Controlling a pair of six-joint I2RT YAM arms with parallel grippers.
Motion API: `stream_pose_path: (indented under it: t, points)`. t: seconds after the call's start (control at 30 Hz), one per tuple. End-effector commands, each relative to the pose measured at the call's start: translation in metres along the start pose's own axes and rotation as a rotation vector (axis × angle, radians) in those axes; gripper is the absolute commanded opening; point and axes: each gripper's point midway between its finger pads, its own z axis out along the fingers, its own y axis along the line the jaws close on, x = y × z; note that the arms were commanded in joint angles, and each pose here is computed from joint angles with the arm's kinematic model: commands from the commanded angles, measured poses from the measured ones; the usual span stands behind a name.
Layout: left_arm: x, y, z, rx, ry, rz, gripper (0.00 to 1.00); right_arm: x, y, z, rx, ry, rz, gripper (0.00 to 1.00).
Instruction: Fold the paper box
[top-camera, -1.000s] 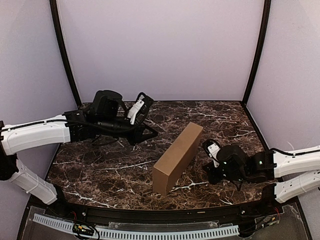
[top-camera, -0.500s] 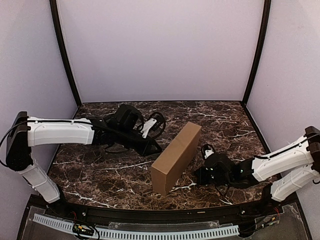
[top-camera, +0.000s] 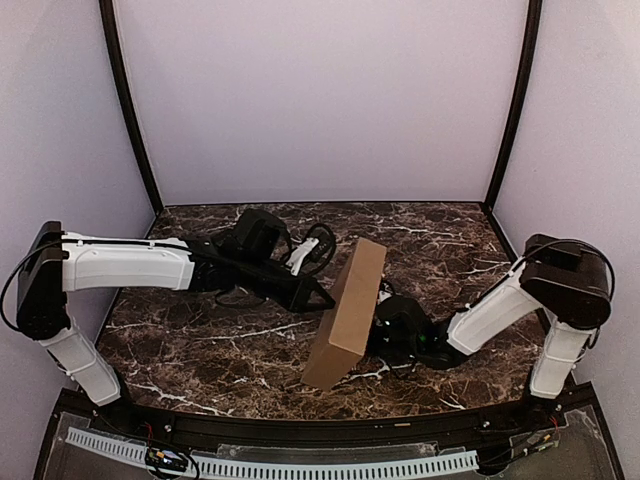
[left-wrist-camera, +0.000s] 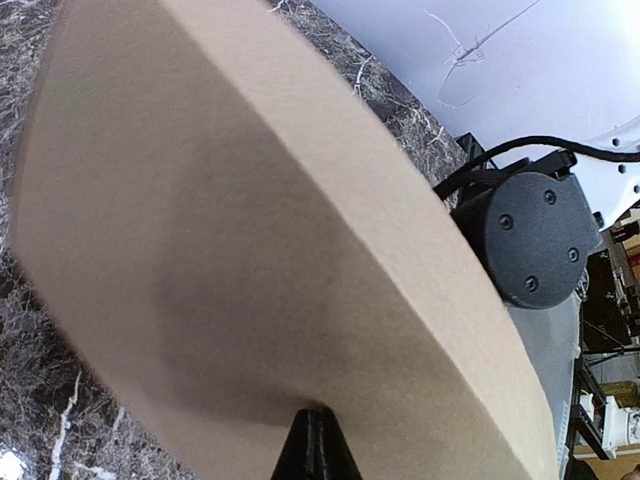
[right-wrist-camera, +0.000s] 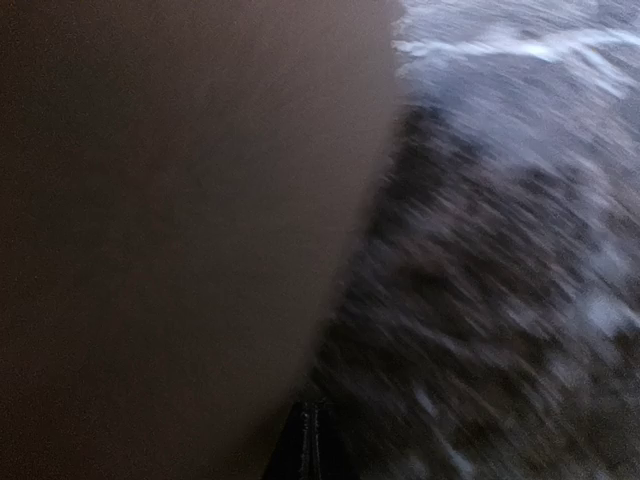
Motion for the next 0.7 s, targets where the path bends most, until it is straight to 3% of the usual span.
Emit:
stream_pose_path:
  t: [0.0,0.23,0.47,0.67]
  points:
    - [-0.015,-0.019,-0.022,0.022,-0.06,0.021,0.01,-0.035,0.067,0.029,-0.236,-0.067,-0.014,0.0]
    - [-0.006,-0.014,-0.035,-0.026,-0.075,0.024,0.01,-0.045,0.065,0.05,-0.251,-0.061,-0.003,0.0]
    - [0.0,-0.005,-0.034,-0.067,-0.063,0.037,0.01,-0.04,0.012,0.018,-0.133,-0.064,0.0,0.0]
    - [-0.006,0.0,-0.038,-0.115,-0.069,0.062,0.01,-0.045,-0.006,-0.01,-0.044,-0.054,-0.111,0.0]
